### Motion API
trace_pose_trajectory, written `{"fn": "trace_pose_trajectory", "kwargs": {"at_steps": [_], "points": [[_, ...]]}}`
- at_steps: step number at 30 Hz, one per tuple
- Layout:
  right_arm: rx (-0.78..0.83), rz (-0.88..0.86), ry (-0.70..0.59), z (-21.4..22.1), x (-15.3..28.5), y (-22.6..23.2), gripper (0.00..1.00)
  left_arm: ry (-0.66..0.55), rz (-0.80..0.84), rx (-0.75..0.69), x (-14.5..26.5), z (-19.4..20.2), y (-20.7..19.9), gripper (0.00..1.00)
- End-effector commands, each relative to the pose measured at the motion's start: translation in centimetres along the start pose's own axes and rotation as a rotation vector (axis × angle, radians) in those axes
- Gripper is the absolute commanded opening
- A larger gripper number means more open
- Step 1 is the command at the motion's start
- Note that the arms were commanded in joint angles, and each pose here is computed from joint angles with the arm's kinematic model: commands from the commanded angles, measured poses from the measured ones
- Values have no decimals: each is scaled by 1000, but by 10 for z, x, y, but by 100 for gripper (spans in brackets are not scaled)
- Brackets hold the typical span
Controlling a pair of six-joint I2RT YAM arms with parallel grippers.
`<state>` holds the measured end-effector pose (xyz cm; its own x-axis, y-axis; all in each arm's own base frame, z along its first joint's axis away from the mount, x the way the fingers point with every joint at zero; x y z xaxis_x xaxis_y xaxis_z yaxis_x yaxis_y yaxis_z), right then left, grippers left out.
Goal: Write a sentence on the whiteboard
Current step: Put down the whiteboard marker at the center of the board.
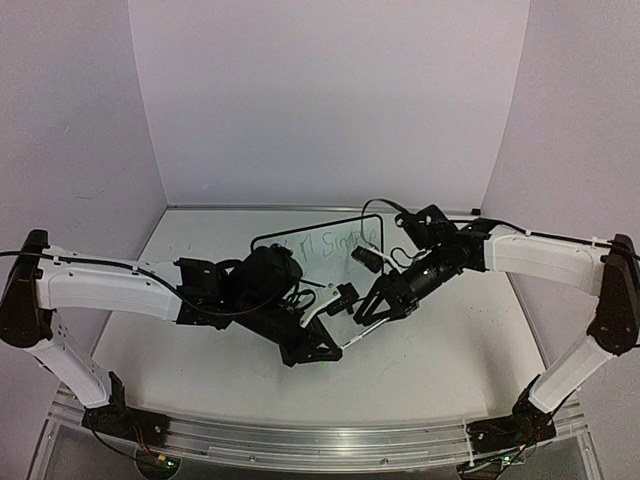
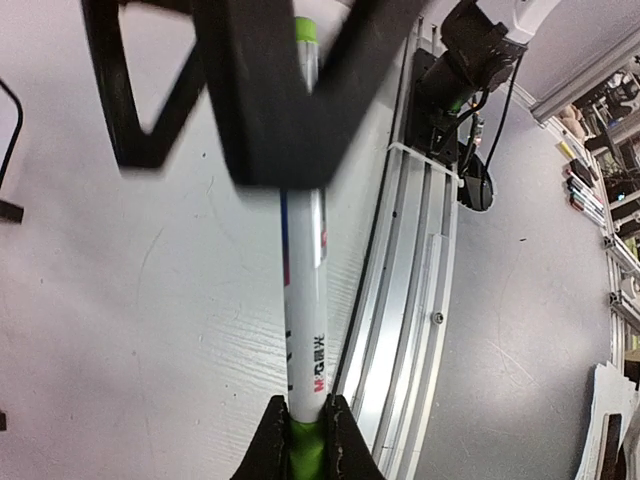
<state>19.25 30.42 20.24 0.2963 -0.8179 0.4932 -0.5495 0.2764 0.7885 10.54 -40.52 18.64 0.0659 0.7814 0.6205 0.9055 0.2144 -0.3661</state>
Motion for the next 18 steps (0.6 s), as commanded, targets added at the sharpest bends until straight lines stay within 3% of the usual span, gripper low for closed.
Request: {"fn": "trace_pose_trajectory", "kwargs": {"at_steps": [1, 6, 12, 18], "points": [[9, 275, -181, -27, 43, -25, 87, -33, -116, 153, 16, 16, 30, 0], [-78, 499, -322, -36, 89, -60, 98, -25, -266, 356, 44, 53, 73, 0], [-211, 685, -453, -28, 145, -103, 98, -2, -418, 580, 87, 99, 104, 0], [-312, 766, -555, -19, 185, -130, 98, 38, -555, 766, 118, 137, 124, 0]]}}
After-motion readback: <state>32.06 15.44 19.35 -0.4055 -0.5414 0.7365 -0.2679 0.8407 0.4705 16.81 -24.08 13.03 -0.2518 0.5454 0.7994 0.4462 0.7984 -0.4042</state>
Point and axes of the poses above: each gripper's point midway between its finger pads, its own x axis back along the fingers, its own y axis along the line the jaws close on, z = x × y, the point moved 3 cm from there along x, back along the fingers, and after that the axes turned 1 degree about x, right-handed, at the moved point
